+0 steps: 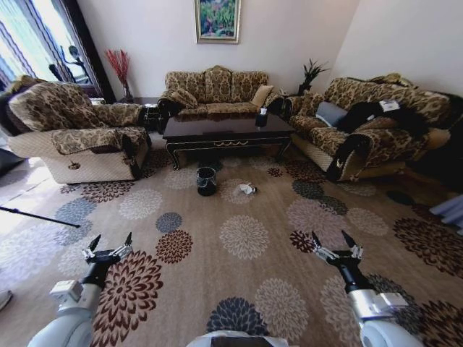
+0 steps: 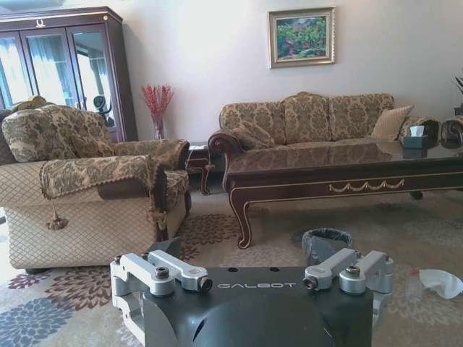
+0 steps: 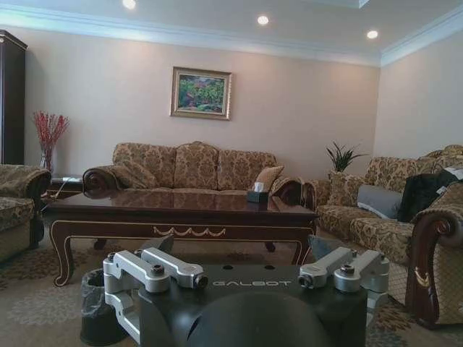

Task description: Move to the front of the table and pick up the trash from the floor, then place it into the trash bin.

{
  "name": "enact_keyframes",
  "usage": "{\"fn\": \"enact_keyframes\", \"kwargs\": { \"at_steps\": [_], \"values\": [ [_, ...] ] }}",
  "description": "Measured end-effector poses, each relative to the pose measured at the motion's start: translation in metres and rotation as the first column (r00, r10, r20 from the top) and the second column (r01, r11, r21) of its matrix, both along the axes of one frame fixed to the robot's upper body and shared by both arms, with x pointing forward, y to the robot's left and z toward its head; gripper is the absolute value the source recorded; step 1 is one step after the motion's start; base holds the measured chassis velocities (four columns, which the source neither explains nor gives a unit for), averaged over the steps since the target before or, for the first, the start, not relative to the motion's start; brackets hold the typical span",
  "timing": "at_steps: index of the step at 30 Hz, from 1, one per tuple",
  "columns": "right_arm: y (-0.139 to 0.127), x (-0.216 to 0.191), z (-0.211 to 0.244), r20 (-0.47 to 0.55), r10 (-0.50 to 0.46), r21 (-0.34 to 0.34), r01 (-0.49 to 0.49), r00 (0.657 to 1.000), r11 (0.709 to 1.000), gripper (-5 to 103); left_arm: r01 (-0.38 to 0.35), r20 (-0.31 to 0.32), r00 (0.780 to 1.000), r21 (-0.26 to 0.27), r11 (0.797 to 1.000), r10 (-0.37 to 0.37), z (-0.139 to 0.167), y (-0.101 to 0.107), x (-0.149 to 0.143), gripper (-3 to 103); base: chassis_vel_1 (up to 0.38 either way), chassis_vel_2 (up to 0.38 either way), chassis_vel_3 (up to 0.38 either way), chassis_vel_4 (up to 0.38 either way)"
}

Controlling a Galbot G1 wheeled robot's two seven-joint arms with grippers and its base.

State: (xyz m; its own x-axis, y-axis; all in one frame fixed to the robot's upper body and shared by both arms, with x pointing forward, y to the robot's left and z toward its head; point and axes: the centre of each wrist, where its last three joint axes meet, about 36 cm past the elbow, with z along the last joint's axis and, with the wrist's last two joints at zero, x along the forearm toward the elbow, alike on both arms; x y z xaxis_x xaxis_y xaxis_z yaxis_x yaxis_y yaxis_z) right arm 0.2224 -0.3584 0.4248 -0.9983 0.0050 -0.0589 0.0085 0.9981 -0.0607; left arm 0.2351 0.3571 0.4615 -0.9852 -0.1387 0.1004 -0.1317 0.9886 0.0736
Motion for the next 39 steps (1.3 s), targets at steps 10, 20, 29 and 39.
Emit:
{"fn": "enact_keyframes", "kwargs": {
  "at_steps": [10, 20, 29, 39],
  "values": [
    [-0.007, 0.003, 0.0, -0.01, -0.042, -0.007, 0.042, 0.999, 0.999, 100, 0.024, 0.031, 0.999, -0.014, 1.0, -0.024, 0.018, 0.001, 0.02, 100, 0.0, 0.0, 0.0, 0.0],
    [-0.022, 0.008, -0.019, -0.007, -0.014, -0.055, 0.014, 1.0, 0.998, 100, -0.036, 0.031, 0.999, -0.024, 0.999, 0.037, 0.029, -0.022, 0.009, 100, 0.0, 0.0, 0.0, 0.0],
    [-0.027, 0.011, -0.042, -0.014, -0.012, -0.026, 0.011, 1.0, 1.0, 100, -0.086, 0.004, 0.996, -0.004, 0.996, 0.086, 0.018, -0.037, -0.01, 100, 0.0, 0.0, 0.0, 0.0],
    [-0.036, 0.014, -0.058, -0.038, -0.018, -0.018, 0.017, 0.999, 1.0, 100, -0.084, -0.007, 0.996, 0.019, 0.996, 0.084, 0.01, -0.04, -0.009, 100, 0.0, 0.0, 0.0, 0.0]
  ]
}}
